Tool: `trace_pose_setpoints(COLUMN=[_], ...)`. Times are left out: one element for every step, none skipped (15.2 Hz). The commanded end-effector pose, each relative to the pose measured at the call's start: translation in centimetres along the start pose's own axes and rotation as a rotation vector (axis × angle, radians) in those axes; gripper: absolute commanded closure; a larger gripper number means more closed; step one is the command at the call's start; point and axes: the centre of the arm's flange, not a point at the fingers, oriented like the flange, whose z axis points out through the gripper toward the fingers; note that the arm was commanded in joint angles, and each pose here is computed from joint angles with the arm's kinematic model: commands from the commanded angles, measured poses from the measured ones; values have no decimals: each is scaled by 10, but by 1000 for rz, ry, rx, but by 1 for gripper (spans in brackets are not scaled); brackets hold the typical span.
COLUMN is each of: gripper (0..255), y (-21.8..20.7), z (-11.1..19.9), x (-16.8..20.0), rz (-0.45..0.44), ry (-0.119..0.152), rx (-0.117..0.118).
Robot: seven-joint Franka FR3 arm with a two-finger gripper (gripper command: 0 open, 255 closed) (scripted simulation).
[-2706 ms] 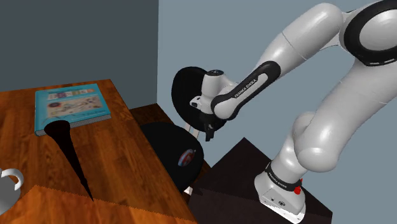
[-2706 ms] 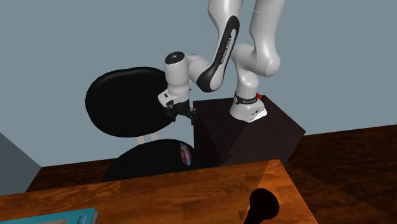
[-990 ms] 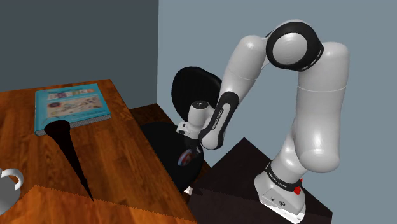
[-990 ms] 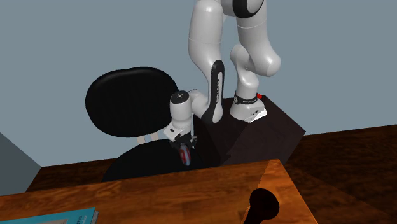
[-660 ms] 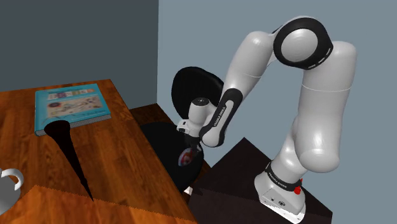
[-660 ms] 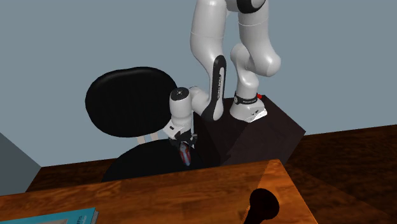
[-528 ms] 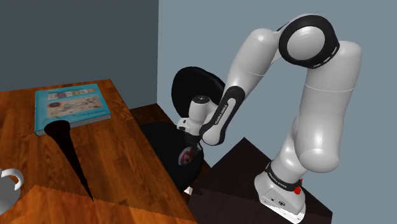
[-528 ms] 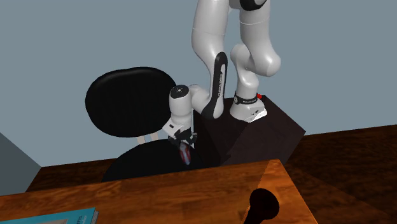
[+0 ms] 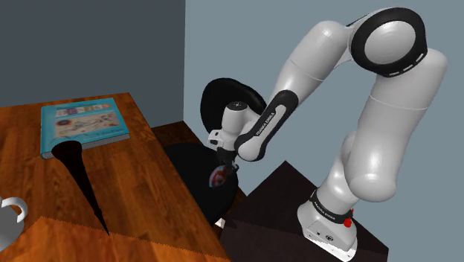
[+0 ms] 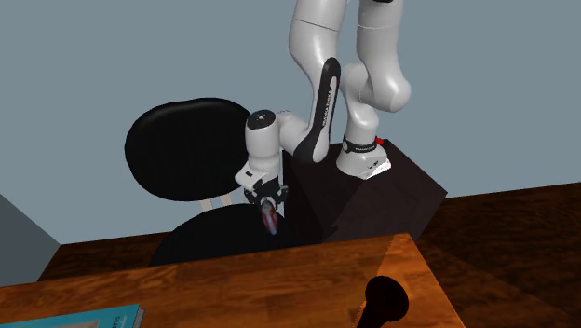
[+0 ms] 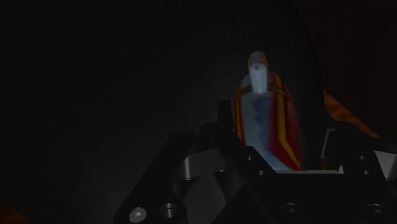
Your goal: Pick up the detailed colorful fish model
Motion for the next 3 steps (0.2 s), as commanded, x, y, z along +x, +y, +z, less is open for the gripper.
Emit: trace_pose_setpoints(gripper=[255,255,255], y=[-1,-1,-1], z=[-12,-12,-12], x=[-1,-1,-1], rz=[0,0,0], ry=[0,0,0], rx=[0,0,0])
